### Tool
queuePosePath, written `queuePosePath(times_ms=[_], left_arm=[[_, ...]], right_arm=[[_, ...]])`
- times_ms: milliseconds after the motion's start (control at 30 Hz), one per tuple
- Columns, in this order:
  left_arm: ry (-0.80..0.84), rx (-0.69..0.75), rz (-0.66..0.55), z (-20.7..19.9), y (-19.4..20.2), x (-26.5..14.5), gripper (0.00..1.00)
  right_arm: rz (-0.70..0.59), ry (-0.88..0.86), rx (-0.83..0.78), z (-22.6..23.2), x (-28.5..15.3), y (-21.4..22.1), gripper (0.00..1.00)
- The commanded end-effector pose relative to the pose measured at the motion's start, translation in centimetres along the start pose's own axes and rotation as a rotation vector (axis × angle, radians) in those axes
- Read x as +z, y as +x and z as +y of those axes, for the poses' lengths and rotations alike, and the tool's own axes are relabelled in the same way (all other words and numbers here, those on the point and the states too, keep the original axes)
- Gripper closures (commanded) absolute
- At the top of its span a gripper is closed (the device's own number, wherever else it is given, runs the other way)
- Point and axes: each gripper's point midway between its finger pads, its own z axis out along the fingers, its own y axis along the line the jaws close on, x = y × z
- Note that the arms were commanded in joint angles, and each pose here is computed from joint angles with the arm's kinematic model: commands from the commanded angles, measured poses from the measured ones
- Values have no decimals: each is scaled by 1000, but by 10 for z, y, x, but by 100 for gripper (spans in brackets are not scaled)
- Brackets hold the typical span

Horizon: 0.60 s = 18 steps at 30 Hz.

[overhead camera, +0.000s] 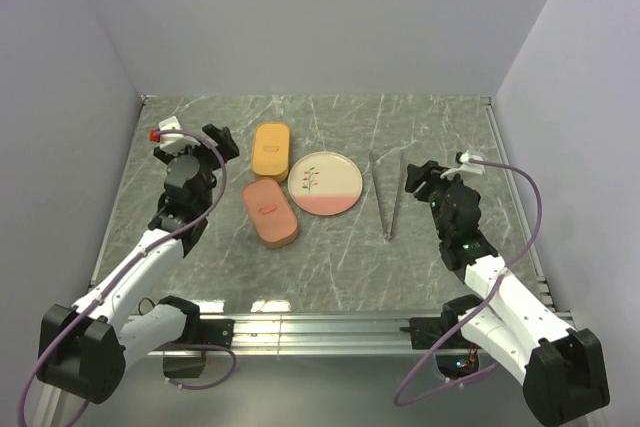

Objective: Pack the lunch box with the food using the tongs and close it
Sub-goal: Put the lid back on the lunch box

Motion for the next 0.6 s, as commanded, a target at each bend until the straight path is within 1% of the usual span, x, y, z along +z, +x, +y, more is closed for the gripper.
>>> queuePosePath(times_ms=[0,567], left_arm=[[54,-10,-30,-9,-8,-4,1],[56,-11,-41,-8,-10,-6,1]], right_arm=[[-76,-9,34,5,1,-23,37],[-76,2,39,0,2,-22,36]])
